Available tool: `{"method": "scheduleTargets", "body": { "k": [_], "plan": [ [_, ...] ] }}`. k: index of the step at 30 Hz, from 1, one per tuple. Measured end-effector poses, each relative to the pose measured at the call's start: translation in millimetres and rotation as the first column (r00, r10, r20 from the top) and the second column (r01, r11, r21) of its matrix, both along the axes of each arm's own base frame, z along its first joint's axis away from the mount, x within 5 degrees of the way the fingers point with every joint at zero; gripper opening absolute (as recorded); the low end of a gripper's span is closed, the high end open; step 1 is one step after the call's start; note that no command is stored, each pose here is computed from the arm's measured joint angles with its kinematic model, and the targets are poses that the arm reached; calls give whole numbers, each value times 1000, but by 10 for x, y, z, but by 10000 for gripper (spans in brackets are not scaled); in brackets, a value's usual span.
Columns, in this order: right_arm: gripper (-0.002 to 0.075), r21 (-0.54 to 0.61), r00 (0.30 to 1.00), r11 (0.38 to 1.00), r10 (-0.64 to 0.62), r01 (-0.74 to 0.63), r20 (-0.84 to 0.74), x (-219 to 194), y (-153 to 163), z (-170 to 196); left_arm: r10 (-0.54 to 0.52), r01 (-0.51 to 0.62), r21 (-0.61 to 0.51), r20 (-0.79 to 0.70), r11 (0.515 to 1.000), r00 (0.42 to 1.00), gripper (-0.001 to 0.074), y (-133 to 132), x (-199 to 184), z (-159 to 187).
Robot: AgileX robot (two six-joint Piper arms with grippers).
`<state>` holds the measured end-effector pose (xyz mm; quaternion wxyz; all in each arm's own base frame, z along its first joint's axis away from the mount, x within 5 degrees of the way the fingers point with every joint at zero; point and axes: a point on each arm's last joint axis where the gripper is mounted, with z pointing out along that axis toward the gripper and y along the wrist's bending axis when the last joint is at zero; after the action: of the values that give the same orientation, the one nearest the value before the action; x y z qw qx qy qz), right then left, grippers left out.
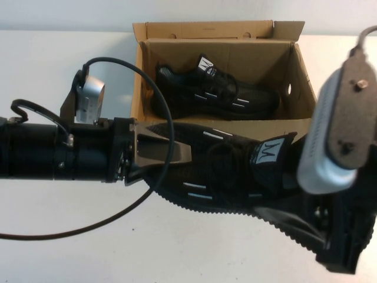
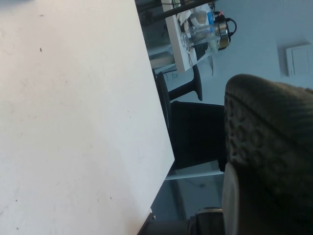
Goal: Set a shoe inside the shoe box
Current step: Hand over the shoe
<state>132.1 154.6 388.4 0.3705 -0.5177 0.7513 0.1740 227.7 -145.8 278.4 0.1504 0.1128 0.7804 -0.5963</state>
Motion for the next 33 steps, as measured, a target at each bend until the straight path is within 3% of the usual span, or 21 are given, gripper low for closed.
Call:
{"method": "scheduleTargets", "body": {
  "k": [7,12,15,27,33],
  "plan": [
    [420,194,993,978,-95,80,70,-123,-148,264,6,-5,-9,12,1000,1000,138,-1,7,9],
    [420,403,977,900,-207,169,53,-128,-189,452,30,-30,2,23,1000,999,138,4,32,1],
    [420,461,968,856,-247,233,-30,-117,-186,473,32,-33,8,44,999,998,138,5,38,-3],
    [422,411,911,819,-306,400,-275,8,-51,300,28,-33,33,147,999,989,137,12,60,-13],
    [493,390,859,785,-334,481,-387,-22,-73,332,26,-33,38,180,999,983,137,13,67,-13]
  ]
}}
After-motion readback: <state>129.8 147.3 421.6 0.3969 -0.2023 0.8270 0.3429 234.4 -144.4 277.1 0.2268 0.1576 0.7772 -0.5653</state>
